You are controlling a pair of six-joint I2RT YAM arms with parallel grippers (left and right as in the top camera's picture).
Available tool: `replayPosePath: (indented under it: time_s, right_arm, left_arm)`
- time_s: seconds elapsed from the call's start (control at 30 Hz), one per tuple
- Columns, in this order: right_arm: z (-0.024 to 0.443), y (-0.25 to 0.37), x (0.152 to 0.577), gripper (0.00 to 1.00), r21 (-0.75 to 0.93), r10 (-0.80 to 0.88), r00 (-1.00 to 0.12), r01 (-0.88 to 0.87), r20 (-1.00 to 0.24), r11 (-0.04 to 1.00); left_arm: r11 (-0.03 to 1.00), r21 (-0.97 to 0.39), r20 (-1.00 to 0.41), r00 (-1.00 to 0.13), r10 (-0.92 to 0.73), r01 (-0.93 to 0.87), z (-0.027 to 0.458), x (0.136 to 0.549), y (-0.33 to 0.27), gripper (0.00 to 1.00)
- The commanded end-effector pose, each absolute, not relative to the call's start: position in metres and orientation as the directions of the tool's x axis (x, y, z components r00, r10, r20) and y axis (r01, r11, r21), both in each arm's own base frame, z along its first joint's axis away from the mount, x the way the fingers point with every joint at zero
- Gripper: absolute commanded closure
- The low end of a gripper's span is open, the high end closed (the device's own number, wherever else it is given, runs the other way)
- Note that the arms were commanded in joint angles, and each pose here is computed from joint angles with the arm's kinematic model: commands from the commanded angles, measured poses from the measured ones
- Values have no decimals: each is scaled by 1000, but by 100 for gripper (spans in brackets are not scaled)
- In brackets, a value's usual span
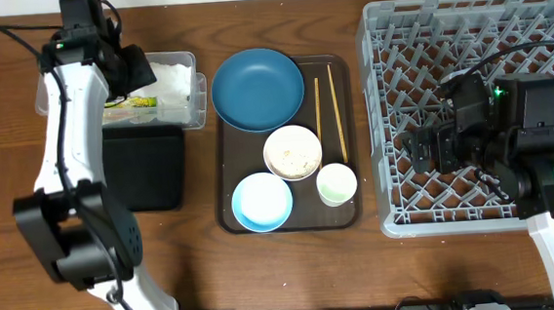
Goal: Sort waste into correct bins and load items into the dishwasher rack
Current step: 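Drop wrapper and tissue into clear plastic bin with left gripper, then grasp white cup on brown tray with left gripper and lift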
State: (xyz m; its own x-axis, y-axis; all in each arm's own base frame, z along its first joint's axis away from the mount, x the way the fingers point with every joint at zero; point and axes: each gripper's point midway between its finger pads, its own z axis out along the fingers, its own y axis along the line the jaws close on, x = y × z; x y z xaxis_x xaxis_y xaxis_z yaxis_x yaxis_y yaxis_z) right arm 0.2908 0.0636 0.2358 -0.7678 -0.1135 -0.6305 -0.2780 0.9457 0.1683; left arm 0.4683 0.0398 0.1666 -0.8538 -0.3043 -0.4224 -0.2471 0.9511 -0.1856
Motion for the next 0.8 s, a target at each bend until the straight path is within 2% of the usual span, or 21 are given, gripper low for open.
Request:
replayPosePath:
  time_s: [0.0,0.1,0.17,0.27,0.6,0.77]
  right_arm:
    - [243,62,295,1,167,-110,-755,-280,-646,945]
    - [243,62,295,1,167,-110,-755,-280,-647,945]
    - [243,62,295,1,167,-110,-756,-280,-646,945]
    - [241,62,297,1,169,-110,-761,-279,-639,945]
    - [232,68,300,1,204,-103,-785,-282,-611,938]
    - [232,68,300,1,204,-103,-784,-282,-612,938]
  left_arm:
    - [949,-315,-460,-875,-151,2,208,452,-20,43]
    - [925,-368,-397,-915,-69,90,209,427,-59,43]
    - [919,-377,-321,-947,-12,116,201,406,-84,46]
    - [909,-381,-240,-968,77,167,192,379,-118,46]
    - [867,-381,-178,-946,272,321,186,332,-197,46]
    - [865,-390,-108,-948,299,317,170,304,-227,46]
